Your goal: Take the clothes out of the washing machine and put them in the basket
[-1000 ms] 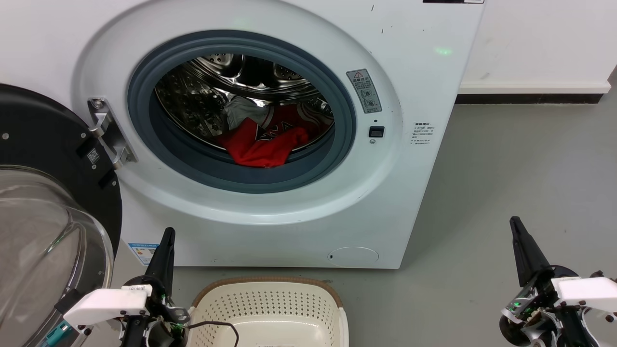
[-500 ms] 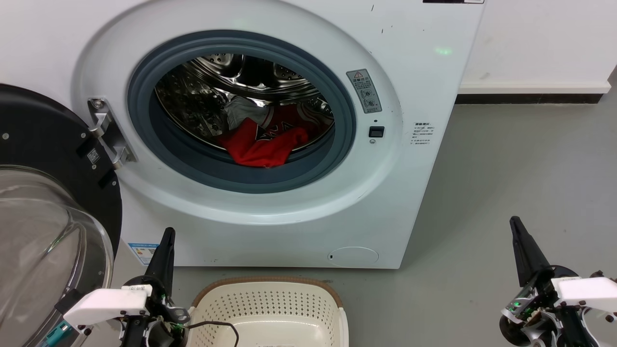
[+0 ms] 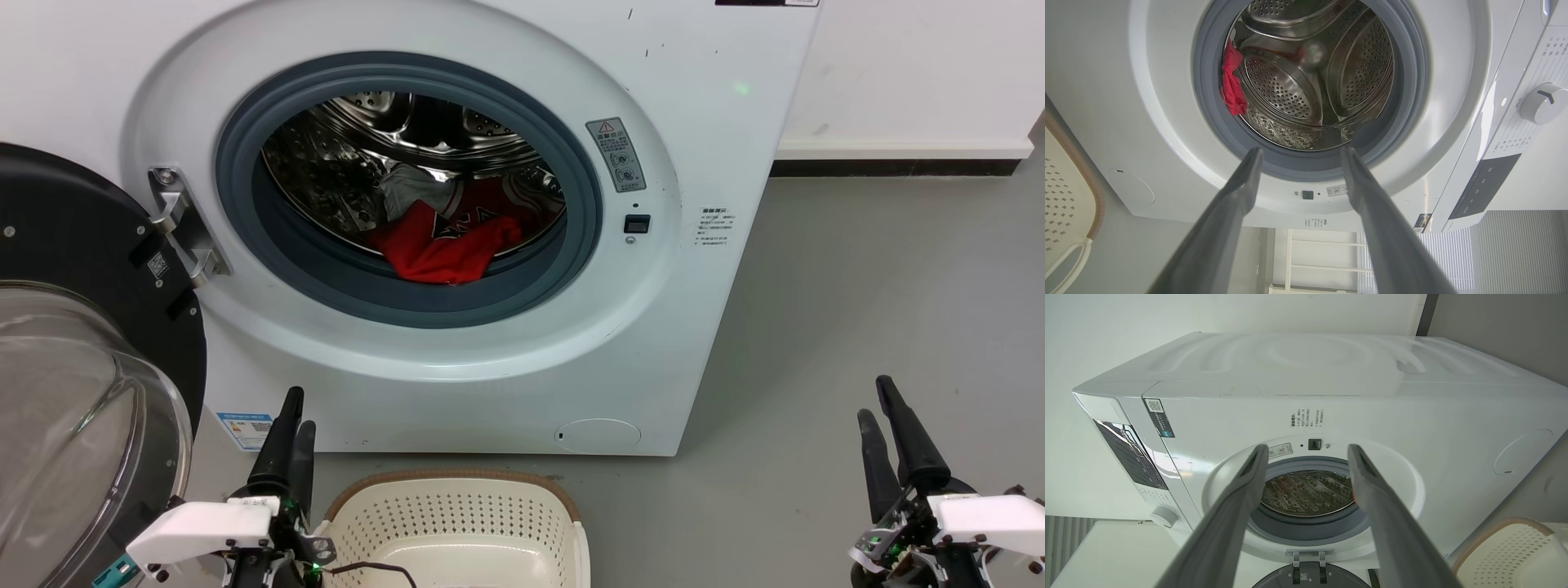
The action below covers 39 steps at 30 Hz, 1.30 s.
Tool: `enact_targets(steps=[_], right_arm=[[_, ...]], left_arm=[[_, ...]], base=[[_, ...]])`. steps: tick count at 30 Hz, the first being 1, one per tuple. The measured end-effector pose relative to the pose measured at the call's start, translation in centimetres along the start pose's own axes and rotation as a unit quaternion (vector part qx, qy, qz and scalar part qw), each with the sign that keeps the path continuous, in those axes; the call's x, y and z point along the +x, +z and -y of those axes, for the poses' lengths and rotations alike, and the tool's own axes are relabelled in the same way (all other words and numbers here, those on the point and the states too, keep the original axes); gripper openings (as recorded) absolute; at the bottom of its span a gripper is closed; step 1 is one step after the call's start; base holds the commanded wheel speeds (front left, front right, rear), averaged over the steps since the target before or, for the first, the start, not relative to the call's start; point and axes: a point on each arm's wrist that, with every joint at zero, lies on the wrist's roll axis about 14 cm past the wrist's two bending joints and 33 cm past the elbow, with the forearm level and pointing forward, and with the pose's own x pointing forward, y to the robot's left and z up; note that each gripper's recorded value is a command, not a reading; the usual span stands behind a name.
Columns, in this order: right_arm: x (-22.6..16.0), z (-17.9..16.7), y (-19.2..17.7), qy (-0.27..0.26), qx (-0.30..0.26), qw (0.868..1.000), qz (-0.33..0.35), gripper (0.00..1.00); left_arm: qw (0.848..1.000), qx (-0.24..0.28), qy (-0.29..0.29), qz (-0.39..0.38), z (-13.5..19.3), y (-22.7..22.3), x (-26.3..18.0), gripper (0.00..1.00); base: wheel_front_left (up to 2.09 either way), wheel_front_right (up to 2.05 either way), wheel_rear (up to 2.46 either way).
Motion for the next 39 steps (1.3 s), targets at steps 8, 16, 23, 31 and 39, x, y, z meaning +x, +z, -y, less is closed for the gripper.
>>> enact_targets(steps=[8, 16, 23, 31, 39], right_arm=[[-0.4, -0.3, 0.4, 0.003, -0.057, 0.998, 0.012, 1.0], [-0.7, -1.2, 0.8, 0.015, -0.154, 0.988, 0.023, 1.0], [-1.0, -2.4, 0.9, 0.033, -0.242, 0.969, 0.03, 1.0], [-1.4, -3.2, 0.8, 0.045, -0.339, 0.939, 0.036, 1.0], [-1.7, -3.6, 0.8, 0.051, -0.422, 0.904, 0.042, 1.0]], left_arm=[[0.998, 0.069, -0.013, 0.003, 1.0, -0.3, 0.1, 1.0], [0.987, 0.156, -0.034, 0.001, 2.3, -0.8, 0.2, 1.0], [0.973, 0.227, -0.051, 0.003, 3.3, -1.3, 0.3, 1.0], [0.952, 0.301, -0.065, 0.003, 4.0, -2.0, 0.3, 1.0], [0.928, 0.363, -0.079, 0.004, 4.8, -2.8, 0.5, 1.0]], base=[[0.0, 0.0, 0.0], [0.0, 0.0, 0.0], [0.0, 0.0, 0.0], [0.0, 0.0, 0.0], [0.0, 0.0, 0.0]])
